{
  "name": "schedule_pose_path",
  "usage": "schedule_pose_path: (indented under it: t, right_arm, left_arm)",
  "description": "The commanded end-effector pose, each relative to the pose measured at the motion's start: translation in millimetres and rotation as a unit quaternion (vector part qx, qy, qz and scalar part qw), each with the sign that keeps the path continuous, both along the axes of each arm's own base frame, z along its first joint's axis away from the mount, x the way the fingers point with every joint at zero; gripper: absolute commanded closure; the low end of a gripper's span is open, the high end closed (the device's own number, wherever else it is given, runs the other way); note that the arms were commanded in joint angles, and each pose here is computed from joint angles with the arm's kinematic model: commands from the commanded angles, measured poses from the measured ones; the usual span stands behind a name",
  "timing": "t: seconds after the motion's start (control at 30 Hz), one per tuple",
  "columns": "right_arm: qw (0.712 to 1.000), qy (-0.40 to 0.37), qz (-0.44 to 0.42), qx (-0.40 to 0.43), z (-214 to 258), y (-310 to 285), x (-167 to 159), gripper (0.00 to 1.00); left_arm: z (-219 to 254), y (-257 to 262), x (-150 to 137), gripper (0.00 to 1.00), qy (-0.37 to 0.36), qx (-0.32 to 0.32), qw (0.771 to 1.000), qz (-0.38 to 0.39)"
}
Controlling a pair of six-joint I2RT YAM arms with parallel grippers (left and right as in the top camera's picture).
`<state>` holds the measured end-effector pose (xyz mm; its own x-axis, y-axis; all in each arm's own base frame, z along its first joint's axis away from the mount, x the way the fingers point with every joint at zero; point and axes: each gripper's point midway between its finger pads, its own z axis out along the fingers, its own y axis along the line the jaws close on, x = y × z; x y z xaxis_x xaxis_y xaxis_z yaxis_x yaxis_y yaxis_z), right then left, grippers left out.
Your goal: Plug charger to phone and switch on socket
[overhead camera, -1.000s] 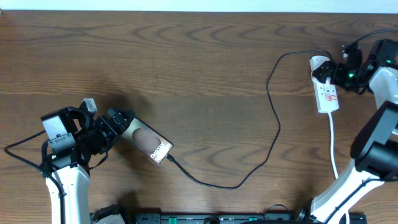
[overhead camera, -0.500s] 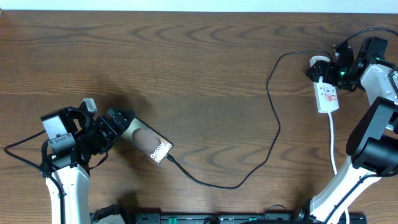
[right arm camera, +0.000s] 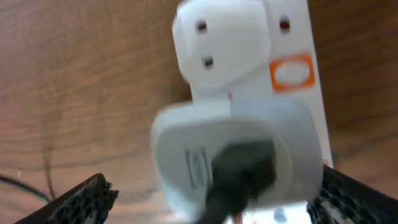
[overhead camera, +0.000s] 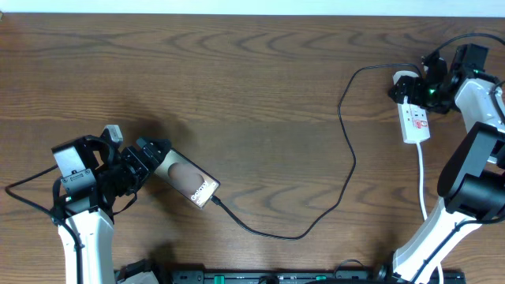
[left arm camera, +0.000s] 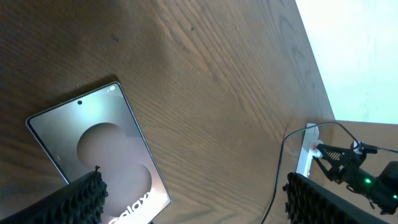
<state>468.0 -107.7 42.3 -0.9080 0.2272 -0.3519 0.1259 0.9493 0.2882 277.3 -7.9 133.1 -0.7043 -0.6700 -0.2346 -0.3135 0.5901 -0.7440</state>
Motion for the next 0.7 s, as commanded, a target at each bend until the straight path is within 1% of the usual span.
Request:
schedule_pose_path:
  t: [0.0, 0.5, 0.67]
  right_arm:
    - [0.999, 0.005, 0.009, 0.038, 1.7, 23.1, 4.6, 0.05]
    - [0.999, 0.000, 0.017, 0.034, 6.1, 22.5, 7.0, 0.03]
    - [0.999, -0.001, 0.018, 0.036, 6.1, 23.4, 6.9, 0.03]
  left_arm:
    - [-2.5, 1.7, -1.3, 0.10, 0.001, 0.009, 1.000, -0.002]
    - [-4.7, 0.7, -4.0, 0.10, 0.009, 0.006, 1.000, -0.002]
    - [-7.9, 3.8, -5.2, 0.10, 0.016, 0.014, 1.000, 0.005]
